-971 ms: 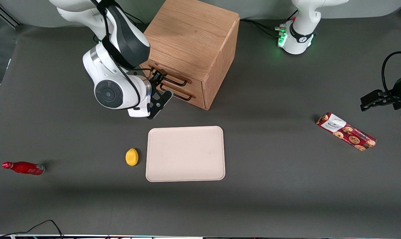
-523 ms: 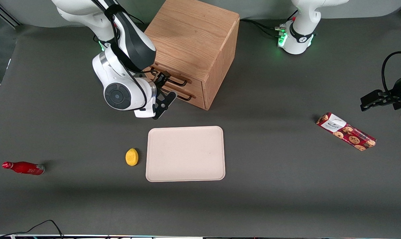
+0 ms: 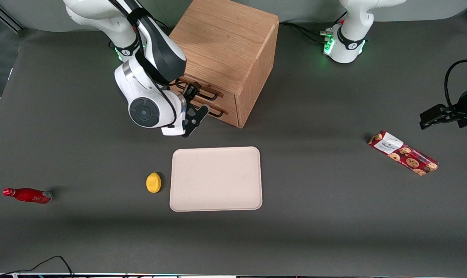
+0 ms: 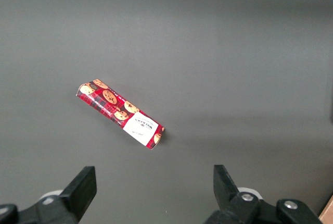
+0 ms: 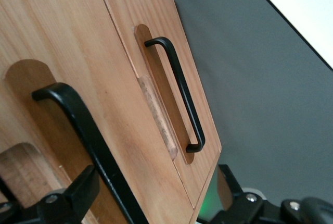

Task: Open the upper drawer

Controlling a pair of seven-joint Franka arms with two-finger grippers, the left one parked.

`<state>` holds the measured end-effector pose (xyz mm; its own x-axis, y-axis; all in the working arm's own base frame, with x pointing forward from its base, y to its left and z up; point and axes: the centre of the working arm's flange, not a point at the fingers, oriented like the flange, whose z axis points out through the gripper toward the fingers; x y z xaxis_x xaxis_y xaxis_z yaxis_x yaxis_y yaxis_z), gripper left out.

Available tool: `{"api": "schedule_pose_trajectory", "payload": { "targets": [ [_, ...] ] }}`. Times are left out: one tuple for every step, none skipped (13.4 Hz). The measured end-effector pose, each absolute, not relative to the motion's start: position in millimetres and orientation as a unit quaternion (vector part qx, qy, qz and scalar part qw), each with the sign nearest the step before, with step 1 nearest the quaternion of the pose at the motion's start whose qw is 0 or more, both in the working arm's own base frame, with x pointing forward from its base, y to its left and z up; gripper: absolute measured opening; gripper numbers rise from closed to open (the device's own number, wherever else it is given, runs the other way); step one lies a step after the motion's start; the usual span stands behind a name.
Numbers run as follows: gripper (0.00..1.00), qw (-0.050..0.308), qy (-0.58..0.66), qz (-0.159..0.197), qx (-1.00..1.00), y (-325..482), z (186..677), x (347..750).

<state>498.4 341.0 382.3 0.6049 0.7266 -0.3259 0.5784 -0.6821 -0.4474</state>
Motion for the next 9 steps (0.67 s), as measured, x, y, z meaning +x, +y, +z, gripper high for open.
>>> {"api": "schedule_pose_trajectory", "payload": {
  "targets": [
    [1.0,0.151,-0.369,0.247,-0.883,342,380,498],
    [1.0,0.152,-0.369,0.247,-0.883,343,378,498],
    [1.0,0.152,-0.369,0.248,-0.883,343,377,498],
    [1.0,0.152,-0.369,0.248,-0.883,344,376,497],
    [1.0,0.153,-0.368,0.249,-0.883,344,374,497],
    [1.0,0.154,-0.368,0.25,-0.882,345,372,497],
    [1.0,0.155,-0.367,0.251,-0.882,346,370,497],
    [1.0,0.156,-0.367,0.251,-0.882,346,368,497],
    [1.0,0.157,-0.366,0.251,-0.882,346,367,497]
  ]
}}
